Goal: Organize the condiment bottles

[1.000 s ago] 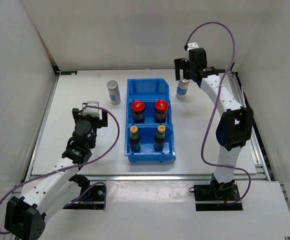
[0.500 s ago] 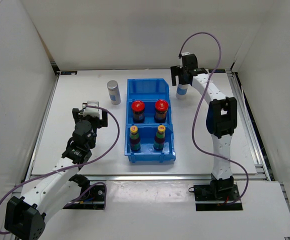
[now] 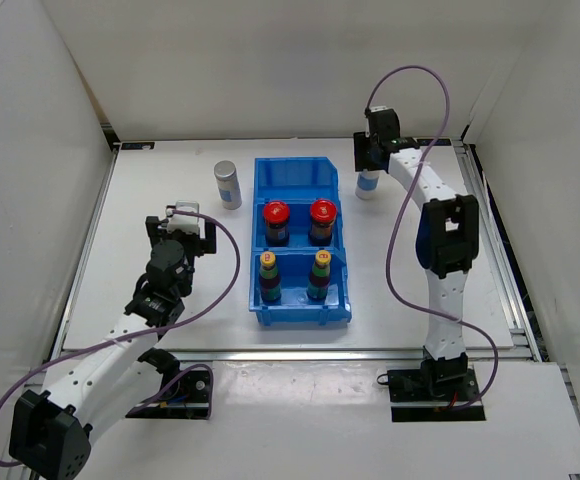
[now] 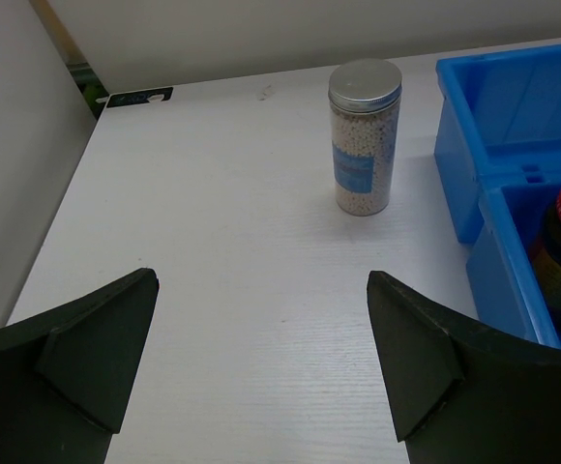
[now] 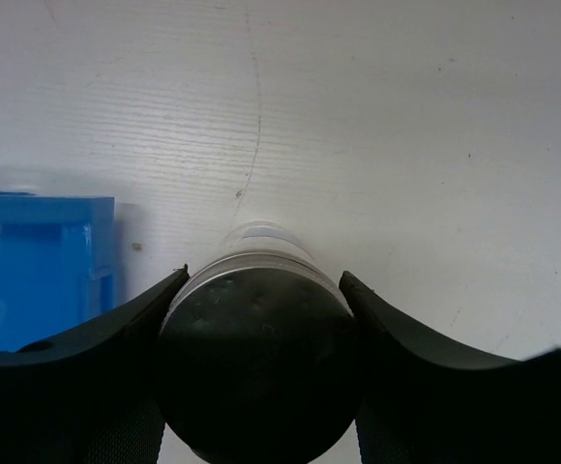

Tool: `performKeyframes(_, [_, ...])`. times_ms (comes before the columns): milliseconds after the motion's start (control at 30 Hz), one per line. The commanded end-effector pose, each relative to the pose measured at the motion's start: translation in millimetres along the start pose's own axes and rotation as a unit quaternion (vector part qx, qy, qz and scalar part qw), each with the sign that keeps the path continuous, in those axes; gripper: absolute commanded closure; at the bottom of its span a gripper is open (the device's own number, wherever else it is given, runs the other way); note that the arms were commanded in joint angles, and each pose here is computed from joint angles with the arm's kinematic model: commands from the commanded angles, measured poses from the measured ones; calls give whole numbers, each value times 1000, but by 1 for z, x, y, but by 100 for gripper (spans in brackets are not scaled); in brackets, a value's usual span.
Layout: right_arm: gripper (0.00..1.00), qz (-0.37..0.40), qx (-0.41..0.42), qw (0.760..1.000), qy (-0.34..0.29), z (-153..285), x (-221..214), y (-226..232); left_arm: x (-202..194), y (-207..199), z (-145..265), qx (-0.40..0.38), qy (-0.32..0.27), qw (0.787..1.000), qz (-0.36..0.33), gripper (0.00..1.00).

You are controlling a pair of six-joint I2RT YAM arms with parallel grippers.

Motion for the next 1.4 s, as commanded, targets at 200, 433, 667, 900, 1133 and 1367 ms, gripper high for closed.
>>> performKeyframes(200, [84,28,22,978,-204,115,109,18,9,-3,-1,-5,-14,1000,13,0])
performKeyframes(433, [82,97,106,963,-226,125,117,92,7,-6,-2,-10,-11,1000,11,0])
performKeyframes(667, [82,113,143,964,-193,103,93,138,5,-4,0,-6,-10,1000,11,0])
performKeyframes(900, [75,119,138,972,-148,77,69,147,7,-5,-1,-5,-14,1000,13,0])
performKeyframes(1133, [13,129,119,978,-116,66,58,144,7,-4,-1,-5,-14,1000,9,0])
performKeyframes(1367, [0,78,80,983,-143,121,89,113,8,-1,0,13,-8,1000,27,0])
Point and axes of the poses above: each gripper's point midway between its finger pads, its own z axis back along the fingers, its own y axis along the line the jaws close on, x = y × z, the point moved 5 cm from there along z, back along the fingers, and after that the axes turned 6 degrees about z, right-handed, at the moved point
